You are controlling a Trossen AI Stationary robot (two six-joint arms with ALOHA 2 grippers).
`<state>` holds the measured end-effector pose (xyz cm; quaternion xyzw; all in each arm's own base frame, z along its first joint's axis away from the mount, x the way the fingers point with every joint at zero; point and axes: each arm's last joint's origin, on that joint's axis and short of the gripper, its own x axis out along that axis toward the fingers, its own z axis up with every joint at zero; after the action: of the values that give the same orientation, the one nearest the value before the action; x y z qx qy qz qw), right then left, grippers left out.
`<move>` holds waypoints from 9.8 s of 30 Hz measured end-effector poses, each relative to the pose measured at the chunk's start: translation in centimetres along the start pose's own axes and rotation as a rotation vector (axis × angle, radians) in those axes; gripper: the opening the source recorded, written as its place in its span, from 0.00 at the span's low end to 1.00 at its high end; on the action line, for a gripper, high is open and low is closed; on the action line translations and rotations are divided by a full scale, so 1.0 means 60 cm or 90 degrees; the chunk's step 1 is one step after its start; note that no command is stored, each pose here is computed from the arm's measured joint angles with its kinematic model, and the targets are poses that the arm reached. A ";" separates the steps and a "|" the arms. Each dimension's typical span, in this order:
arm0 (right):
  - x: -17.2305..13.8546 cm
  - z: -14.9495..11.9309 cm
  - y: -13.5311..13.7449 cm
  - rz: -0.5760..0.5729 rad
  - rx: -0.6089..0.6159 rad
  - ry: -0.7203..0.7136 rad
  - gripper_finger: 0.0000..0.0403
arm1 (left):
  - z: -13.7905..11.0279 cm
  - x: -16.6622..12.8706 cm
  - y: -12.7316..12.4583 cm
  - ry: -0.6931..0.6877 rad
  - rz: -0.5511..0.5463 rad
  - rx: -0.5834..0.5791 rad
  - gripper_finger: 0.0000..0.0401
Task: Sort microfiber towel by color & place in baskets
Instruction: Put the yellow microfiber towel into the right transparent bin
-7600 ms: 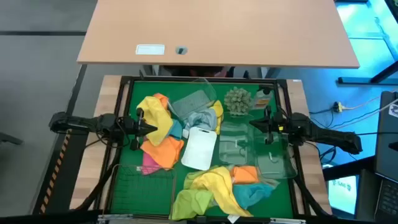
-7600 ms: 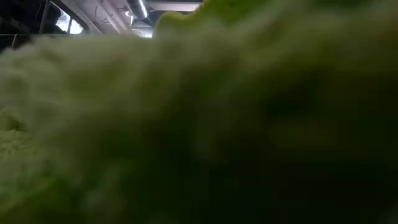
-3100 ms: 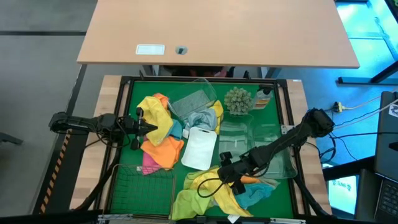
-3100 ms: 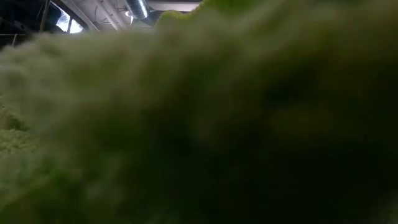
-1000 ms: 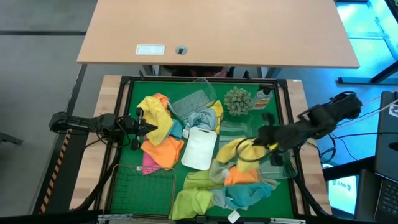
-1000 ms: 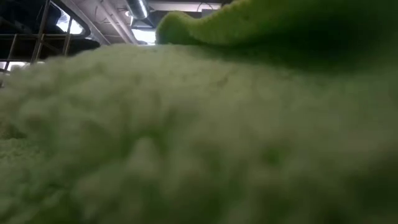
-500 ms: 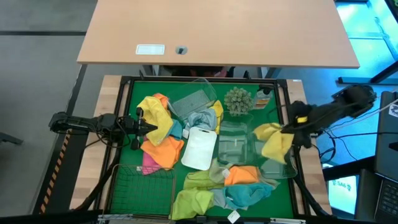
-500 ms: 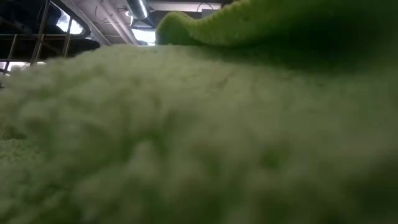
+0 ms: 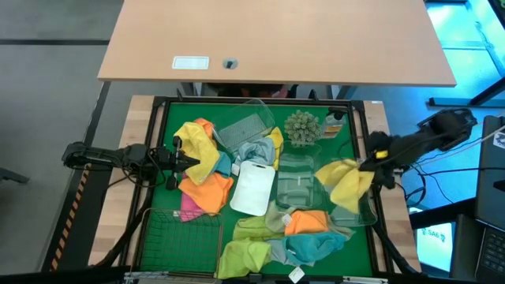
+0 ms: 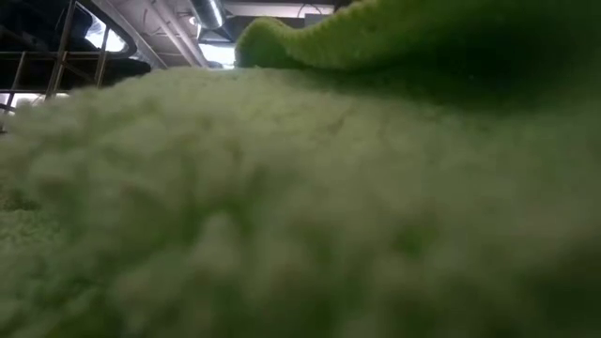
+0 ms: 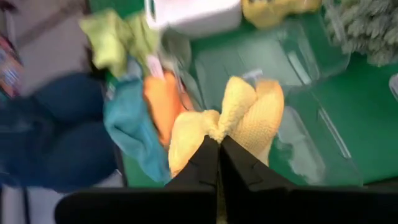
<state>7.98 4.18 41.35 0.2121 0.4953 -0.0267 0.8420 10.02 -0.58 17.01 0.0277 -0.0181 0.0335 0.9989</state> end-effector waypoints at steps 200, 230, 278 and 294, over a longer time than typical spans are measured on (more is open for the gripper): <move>0.352 0.257 0.040 -0.045 -0.386 -0.667 0.53 | 0.222 0.337 -0.044 -0.027 0.020 -0.136 0.00; 0.214 0.212 0.029 -0.075 -0.274 -0.377 0.02 | 0.227 0.327 -0.044 -0.004 -0.003 -0.099 0.28; 0.310 -0.065 -0.020 -0.133 0.071 0.149 0.04 | 0.208 0.326 -0.045 0.068 -0.001 -0.092 0.28; 0.344 -0.095 -0.048 -0.174 0.081 0.191 0.06 | 0.209 0.324 -0.058 0.069 -0.041 -0.093 0.28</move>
<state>13.02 7.18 20.57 0.1975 0.6363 -0.1399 0.7325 29.24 -3.45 30.08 -0.0465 0.0345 0.0016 0.9983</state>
